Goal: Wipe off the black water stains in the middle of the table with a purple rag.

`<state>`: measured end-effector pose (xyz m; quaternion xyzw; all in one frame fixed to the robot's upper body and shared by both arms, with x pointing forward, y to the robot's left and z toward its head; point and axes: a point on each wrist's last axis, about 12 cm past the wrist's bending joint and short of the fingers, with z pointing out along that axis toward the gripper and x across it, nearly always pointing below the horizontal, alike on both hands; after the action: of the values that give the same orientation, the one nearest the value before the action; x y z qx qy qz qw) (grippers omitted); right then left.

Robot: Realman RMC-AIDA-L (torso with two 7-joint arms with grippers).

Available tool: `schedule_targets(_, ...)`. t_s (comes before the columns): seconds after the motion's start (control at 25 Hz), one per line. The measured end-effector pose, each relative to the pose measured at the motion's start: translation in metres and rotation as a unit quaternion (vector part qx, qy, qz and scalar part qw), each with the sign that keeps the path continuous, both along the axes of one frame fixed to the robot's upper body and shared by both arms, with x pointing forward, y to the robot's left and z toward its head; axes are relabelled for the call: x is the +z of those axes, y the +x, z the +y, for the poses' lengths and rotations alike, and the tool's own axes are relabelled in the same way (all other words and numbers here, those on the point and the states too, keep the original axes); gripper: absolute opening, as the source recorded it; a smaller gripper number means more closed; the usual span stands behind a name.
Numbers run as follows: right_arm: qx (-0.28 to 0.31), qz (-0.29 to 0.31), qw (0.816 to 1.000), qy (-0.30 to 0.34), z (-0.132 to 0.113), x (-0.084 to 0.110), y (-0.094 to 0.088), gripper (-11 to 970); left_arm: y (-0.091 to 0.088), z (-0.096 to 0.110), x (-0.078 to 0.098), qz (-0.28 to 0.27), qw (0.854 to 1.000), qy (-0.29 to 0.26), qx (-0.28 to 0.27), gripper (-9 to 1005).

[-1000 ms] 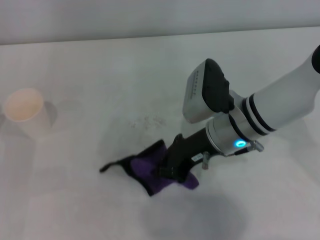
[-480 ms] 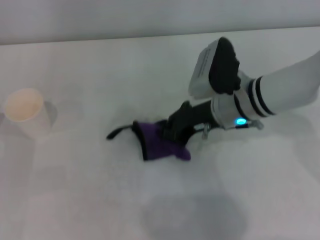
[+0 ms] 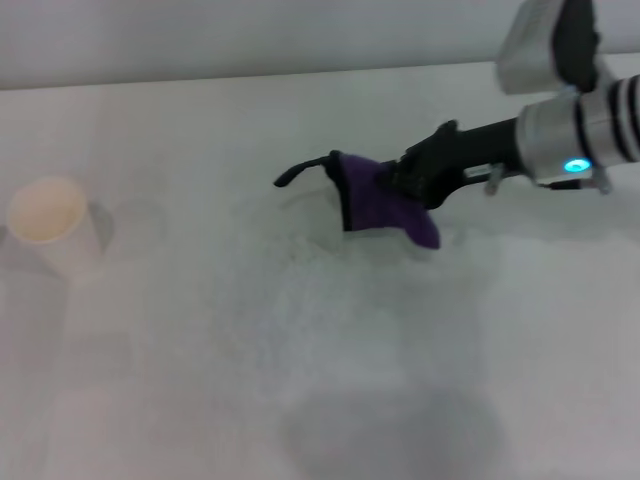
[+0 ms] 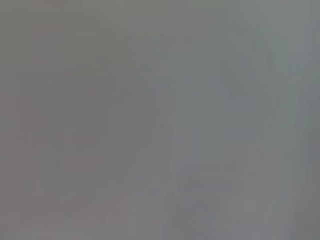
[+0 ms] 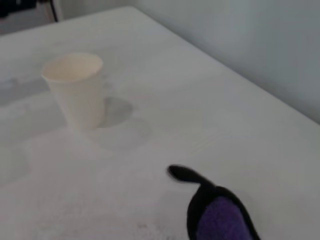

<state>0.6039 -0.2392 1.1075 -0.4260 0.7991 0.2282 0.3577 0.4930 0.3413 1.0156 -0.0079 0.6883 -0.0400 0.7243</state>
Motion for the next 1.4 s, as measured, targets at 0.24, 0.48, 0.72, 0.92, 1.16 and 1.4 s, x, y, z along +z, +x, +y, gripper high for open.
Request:
schedule_targets(0.24, -0.009, 0.0, 1.0, 0.01, -0.018, 0.003, -0.004, 136, 0.0, 0.0, 0.0, -0.001, 1.0, 0.006, 0.002, 889)
schedule_targets(0.48, 0.004, -0.014, 1.0, -0.015, -0.006, -0.017, -0.009, 143, -0.001, 0.0, 0.0, 0.0, 1.0, 0.005, 0.002, 888)
schedule_targets(0.72, 0.024, -0.02, 0.999, -0.041, 0.004, -0.026, -0.013, 151, -0.001, 0.0, -0.001, 0.0, 1.0, 0.005, 0.002, 888)
schedule_targets(0.92, 0.011, -0.025, 0.999, -0.036, 0.002, -0.028, -0.013, 196, -0.001, 0.0, 0.0, 0.0, 1.0, 0.006, 0.002, 889)
schedule_targets(1.16, -0.045, -0.06, 0.997, 0.02, -0.013, -0.014, -0.011, 282, 0.0, 0.0, 0.0, -0.001, 1.0, 0.006, 0.001, 889)
schedule_targets(1.4, -0.102, -0.133, 0.974, 0.153, -0.041, 0.011, -0.014, 542, 0.001, 0.0, 0.0, -0.001, 1.0, 0.006, 0.001, 888)
